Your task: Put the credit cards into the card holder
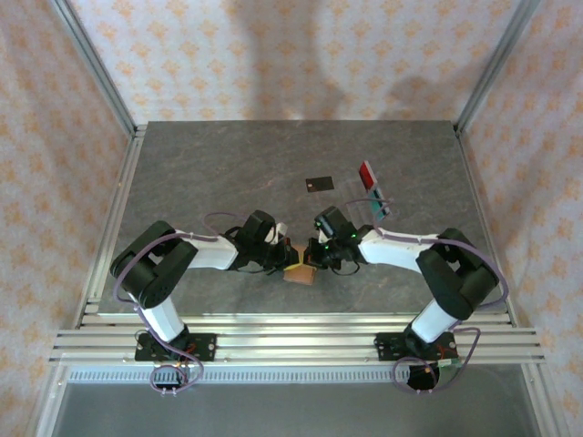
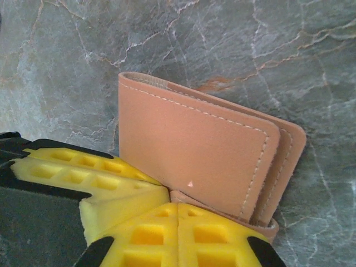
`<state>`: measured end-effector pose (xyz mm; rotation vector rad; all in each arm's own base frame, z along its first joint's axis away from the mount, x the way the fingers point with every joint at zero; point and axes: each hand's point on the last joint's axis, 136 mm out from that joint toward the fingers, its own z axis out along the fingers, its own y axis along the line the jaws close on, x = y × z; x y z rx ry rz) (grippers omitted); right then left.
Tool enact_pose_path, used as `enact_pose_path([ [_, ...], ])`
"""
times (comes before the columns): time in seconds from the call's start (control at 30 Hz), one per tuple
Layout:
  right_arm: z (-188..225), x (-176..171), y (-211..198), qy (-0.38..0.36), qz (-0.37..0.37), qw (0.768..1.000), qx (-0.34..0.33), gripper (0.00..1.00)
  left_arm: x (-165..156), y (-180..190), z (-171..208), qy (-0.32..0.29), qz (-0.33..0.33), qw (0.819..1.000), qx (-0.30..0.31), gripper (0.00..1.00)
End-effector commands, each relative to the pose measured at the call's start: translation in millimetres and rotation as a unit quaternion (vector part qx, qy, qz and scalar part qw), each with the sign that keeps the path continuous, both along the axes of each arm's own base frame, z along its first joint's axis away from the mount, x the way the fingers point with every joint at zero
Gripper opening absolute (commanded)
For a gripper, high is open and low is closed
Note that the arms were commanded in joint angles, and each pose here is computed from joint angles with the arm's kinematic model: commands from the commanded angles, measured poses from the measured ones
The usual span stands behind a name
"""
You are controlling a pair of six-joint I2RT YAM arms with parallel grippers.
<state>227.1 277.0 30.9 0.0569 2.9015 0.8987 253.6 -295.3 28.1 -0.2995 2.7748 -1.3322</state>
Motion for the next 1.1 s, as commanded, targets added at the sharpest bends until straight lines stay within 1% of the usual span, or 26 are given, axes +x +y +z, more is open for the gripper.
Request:
enact_pose_path([
  [0.0,-49.5,-26.1,-42.1,0.045,-0.013,0.993,-0.106,0.0,1.3,4.2,-14.9,0.01,0.016,1.0,0.013,0.0],
  [0.07,-28.5,-18.2,-39.4,0.016,-0.018,0.996,-0.092,0.0,8.0,-0.5,2.6,-0.009,0.019,1.0,-0.004,0.04],
  [0.17,6.6,-4.1,-44.3,-0.033,-0.019,0.994,-0.102,0.04,23.0,-8.1,51.6,-0.063,0.027,0.997,-0.039,0.12],
  [0.2,17.1,1.4,-45.2,-0.048,-0.02,0.993,-0.102,0.05,28.5,-9.2,76.4,-0.092,0.03,0.994,-0.051,0.17],
  [0.27,29.9,8.9,-42.4,-0.063,-0.016,0.994,-0.09,0.07,36.3,-6.3,114.5,-0.139,0.035,0.989,-0.048,0.28],
  [0.33,45.8,16.2,-34.6,-0.084,-0.008,0.994,-0.068,0.15,41.7,1.5,148.3,-0.179,0.038,0.983,-0.028,0.38],
  [0.4,68.4,24.4,-32.4,-0.12,-0.011,0.991,-0.054,0.22,43.6,12.2,174.6,-0.214,0.038,0.976,-0.004,0.46],
  [0.47,100.7,34.7,-43.9,-0.178,-0.03,0.982,-0.062,0.32,44.5,36.7,186.0,-0.239,0.05,0.968,0.054,0.55],
  [0.5,120.6,39.6,-55.9,-0.217,-0.044,0.972,-0.076,0.4,46.3,54.5,196.7,-0.264,0.065,0.958,0.09,0.61],
  [0.53,136.8,44.5,-70.2,-0.253,-0.06,0.961,-0.094,0.48,44.5,75.5,198.8,-0.277,0.074,0.948,0.14,0.71],
  [0.57,156.1,46.1,-85.0,-0.292,-0.075,0.948,-0.106,0.55,42.8,88.9,204.1,-0.295,0.074,0.937,0.17,0.96],
  [0.6,172.5,47.8,-102.2,-0.328,-0.093,0.932,-0.124,0.61,41.4,105.6,210.9,-0.313,0.075,0.924,0.207,0.99],
  [0.63,185.3,49.4,-120.8,-0.363,-0.111,0.913,-0.148,0.66,42.1,126.4,215.4,-0.328,0.085,0.905,0.256,0.99],
  [0.67,194.2,50.2,-136.8,-0.39,-0.128,0.896,-0.168,0.67,44.0,147.1,216.9,-0.334,0.103,0.887,0.303,0.99],
  [0.7,199.7,50.1,-153.9,-0.413,-0.146,0.879,-0.19,0.72,45.6,169.3,220.3,-0.34,0.123,0.863,0.352,0.99],
  [0.73,201.1,49.3,-166.4,-0.437,-0.148,0.863,-0.207,0.88,46.7,185.5,221.7,-0.352,0.129,0.839,0.394,1.0],
  [0.77,199.2,47.8,-175.1,-0.459,-0.142,0.848,-0.222,1.0,47.8,197.8,221.1,-0.362,0.134,0.818,0.425,1.0],
  [0.83,198.9,45.2,-203.0,-0.508,-0.189,0.803,-0.248,1.0,49.6,229.5,219.7,-0.378,0.162,0.763,0.499,1.0],
  [0.87,199.9,43.4,-210.7,-0.53,-0.2,0.786,-0.247,1.0,49.6,241.0,217.1,-0.38,0.171,0.742,0.525,1.0],
  [0.9,194.4,40.7,-216.1,-0.554,-0.198,0.771,-0.246,1.0,49.5,253.2,217.6,-0.379,0.184,0.725,0.544,1.0],
  [0.93,191.1,37.7,-228.1,-0.566,-0.221,0.755,-0.247,1.0,50.1,261.7,212.1,-0.379,0.185,0.716,0.557,1.0],
  [0.97,183.9,36.8,-240.8,-0.561,-0.244,0.75,-0.253,1.0,52.1,262.1,205.0,-0.387,0.16,0.712,0.563,1.0],
  [1.0,176.6,35.4,-251.3,-0.55,-0.259,0.752,-0.256,1.0,56.4,256.1,193.1,-0.413,0.117,0.707,0.561,1.0],
  [1.03,167.8,35.8,-260.5,-0.536,-0.263,0.757,-0.266,1.0,57.6,256.6,184.7,-0.433,0.109,0.696,0.562,1.0],
  [1.07,160.1,37.3,-264.9,-0.53,-0.259,0.759,-0.274,1.0,56.1,268.5,181.6,-0.435,0.144,0.68,0.573,1.0],
])
